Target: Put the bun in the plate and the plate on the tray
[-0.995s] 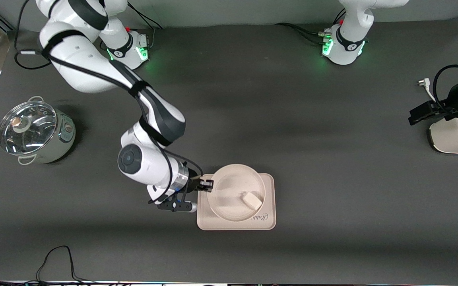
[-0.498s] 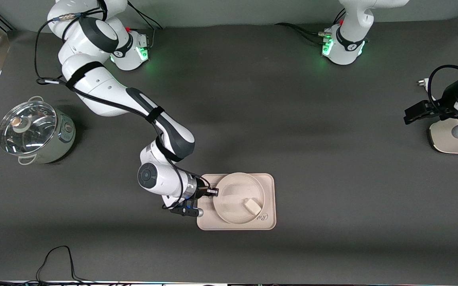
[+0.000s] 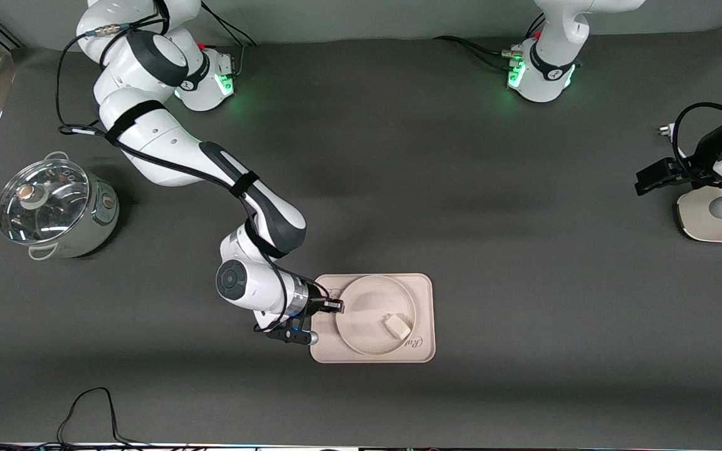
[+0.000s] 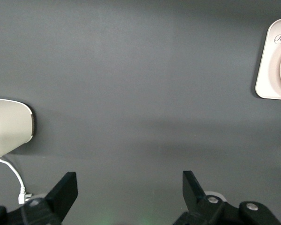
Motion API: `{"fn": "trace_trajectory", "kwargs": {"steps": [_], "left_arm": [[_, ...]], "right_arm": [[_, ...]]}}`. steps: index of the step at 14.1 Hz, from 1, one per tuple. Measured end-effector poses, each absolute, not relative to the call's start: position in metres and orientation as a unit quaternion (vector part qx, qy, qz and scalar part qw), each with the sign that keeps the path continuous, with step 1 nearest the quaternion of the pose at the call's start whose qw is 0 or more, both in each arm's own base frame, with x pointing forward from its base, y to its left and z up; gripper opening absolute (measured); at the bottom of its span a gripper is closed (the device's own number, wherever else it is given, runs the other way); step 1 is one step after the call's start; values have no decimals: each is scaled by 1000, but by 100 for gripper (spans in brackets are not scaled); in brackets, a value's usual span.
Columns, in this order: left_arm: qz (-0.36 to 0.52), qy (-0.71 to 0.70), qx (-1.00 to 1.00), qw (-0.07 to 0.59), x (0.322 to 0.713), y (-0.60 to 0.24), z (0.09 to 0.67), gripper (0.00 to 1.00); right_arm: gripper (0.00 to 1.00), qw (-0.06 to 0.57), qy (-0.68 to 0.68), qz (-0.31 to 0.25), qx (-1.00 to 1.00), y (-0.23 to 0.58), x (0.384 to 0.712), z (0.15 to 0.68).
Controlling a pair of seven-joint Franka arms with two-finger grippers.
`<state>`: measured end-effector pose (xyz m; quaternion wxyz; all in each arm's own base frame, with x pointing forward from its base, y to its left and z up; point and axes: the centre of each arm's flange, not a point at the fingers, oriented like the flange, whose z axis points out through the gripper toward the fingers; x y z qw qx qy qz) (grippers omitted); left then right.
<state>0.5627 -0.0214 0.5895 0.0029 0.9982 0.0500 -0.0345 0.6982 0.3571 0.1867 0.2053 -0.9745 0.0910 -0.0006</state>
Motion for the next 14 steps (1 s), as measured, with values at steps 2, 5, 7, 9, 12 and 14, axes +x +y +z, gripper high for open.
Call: {"fn": "trace_trajectory", "kwargs": {"steps": [2, 5, 7, 9, 12, 14], "left_arm": [[-34, 48, 998, 3, 563, -24, 590, 100], [-35, 49, 998, 3, 562, -27, 590, 100], [-36, 49, 998, 3, 562, -27, 590, 100], [-36, 49, 998, 3, 562, -27, 590, 100], [-36, 49, 998, 3, 562, -27, 590, 100], [-36, 49, 998, 3, 562, -28, 590, 100]], "right_arm": [[64, 197, 80, -11, -977, 356, 704, 207], [93, 168, 51, -17, -984, 351, 706, 289], [100, 138, 38, -22, -990, 335, 698, 359], [100, 91, 26, -16, -995, 305, 686, 418], [100, 30, -7, -5, -1000, 255, 665, 488], [100, 28, -19, 7, -999, 210, 655, 524]]}}
